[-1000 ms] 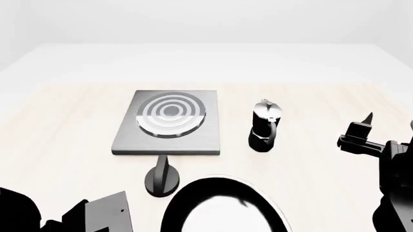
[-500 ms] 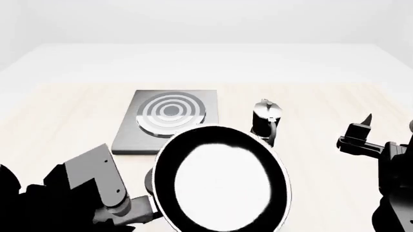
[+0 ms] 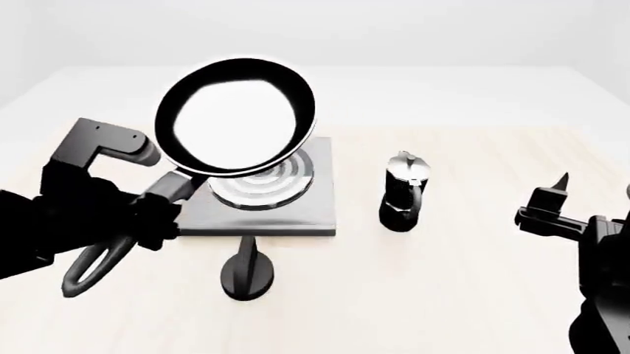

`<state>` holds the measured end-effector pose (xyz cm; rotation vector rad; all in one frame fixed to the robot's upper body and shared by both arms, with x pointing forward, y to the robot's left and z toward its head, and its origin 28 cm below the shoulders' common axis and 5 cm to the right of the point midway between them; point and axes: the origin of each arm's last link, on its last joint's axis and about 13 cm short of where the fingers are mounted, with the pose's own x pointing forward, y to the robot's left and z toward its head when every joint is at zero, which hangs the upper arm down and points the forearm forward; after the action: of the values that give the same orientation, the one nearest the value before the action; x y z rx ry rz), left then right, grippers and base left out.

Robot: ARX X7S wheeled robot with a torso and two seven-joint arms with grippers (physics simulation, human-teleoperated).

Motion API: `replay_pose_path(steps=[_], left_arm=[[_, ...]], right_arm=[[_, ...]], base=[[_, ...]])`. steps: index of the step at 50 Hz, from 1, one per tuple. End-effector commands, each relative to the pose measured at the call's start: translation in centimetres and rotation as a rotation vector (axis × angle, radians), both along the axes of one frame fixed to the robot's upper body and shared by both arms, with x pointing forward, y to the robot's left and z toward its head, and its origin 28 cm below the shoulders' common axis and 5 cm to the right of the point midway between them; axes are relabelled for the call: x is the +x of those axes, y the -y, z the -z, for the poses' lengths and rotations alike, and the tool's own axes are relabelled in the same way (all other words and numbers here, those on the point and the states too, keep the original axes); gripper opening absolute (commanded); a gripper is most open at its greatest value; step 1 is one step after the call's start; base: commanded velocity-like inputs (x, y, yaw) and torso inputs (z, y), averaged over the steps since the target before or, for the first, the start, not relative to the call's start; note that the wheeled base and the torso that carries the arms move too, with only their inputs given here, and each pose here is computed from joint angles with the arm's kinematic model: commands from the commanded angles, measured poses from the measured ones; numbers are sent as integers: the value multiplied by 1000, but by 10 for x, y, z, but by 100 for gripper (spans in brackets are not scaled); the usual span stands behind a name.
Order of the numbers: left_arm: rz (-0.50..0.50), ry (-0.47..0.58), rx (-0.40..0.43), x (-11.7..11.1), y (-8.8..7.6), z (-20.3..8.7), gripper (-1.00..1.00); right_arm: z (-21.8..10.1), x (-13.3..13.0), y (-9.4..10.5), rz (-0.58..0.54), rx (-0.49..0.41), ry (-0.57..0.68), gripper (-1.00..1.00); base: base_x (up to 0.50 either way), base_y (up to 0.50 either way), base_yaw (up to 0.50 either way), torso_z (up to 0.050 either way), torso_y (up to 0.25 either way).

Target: Turn on the stove and put the frying pan on it.

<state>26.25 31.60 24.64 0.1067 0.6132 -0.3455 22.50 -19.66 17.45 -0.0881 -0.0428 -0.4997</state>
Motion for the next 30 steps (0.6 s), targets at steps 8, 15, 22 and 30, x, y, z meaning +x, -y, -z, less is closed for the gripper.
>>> replay_pose_path(steps=[8, 15, 22, 30], left_arm=[[-142, 171, -38, 62, -3, 0, -100], [-54, 173, -39, 92, 20, 2, -100], [-8, 158, -45, 116, 41, 9, -100], [-77, 85, -73, 145, 52, 19, -100]], right_arm=[[5, 4, -2, -12, 9, -11, 100], [5, 5, -3, -17, 12, -8, 100], [4, 7, -4, -24, 13, -8, 100], [3, 9, -5, -33, 13, -6, 100]], base=[[0, 0, 0, 0, 1], [0, 0, 0, 0, 2], [0, 0, 0, 0, 3], [0, 0, 0, 0, 1]])
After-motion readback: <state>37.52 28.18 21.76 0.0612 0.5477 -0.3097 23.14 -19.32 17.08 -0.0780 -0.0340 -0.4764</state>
